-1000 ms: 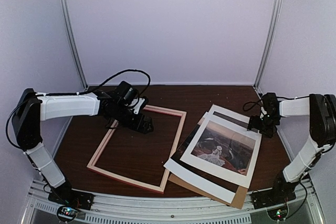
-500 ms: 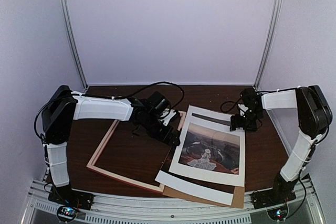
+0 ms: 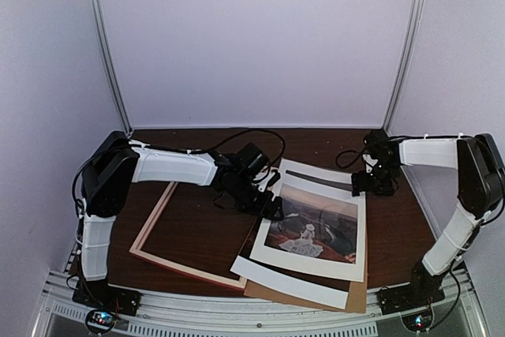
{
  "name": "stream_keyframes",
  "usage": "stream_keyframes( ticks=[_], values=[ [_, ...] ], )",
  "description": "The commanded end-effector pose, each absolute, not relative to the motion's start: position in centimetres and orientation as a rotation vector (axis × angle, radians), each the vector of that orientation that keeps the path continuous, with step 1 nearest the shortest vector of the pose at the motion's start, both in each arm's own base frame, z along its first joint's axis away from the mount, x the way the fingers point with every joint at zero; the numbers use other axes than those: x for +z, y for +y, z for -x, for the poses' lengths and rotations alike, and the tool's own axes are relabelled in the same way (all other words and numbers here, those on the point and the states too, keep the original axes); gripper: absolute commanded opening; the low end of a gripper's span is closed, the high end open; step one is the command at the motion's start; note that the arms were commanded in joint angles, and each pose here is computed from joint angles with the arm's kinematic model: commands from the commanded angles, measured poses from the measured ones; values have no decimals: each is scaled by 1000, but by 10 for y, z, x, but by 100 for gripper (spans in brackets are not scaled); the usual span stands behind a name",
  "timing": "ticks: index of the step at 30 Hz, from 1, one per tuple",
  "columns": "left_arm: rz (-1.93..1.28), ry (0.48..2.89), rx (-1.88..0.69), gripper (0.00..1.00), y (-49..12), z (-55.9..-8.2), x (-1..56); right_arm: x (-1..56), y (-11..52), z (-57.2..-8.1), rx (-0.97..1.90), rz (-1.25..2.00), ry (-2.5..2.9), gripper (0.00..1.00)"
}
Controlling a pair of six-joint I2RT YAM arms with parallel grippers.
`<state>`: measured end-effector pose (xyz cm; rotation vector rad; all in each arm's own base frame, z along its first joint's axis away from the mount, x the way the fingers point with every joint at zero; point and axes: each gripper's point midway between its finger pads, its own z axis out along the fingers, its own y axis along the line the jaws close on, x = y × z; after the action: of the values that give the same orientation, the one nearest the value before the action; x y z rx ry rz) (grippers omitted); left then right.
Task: Put the photo into the frame
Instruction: Move the glass panel to the mat board, then pick up the glass panel from the mat board.
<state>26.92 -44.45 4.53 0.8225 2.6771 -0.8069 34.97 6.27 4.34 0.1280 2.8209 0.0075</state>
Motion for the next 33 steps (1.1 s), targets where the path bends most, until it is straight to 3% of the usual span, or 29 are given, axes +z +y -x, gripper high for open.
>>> stream_keyframes(
  ticks=[1,8,15,33],
  values=[
    [-797,2641,-818,85,-463,-275,50,48,53,-331,-6,-176,2815,88],
    [-785,2607,-666,85,-458,-276,58,49,58,-312,82,-202,2803,88],
    [-787,2476,-329,87,-439,-286,80,47,57,-304,86,-208,2802,88],
    [-871,2511,-435,87,-462,-259,65,39,63,-299,141,-215,2808,88]
  ],
)
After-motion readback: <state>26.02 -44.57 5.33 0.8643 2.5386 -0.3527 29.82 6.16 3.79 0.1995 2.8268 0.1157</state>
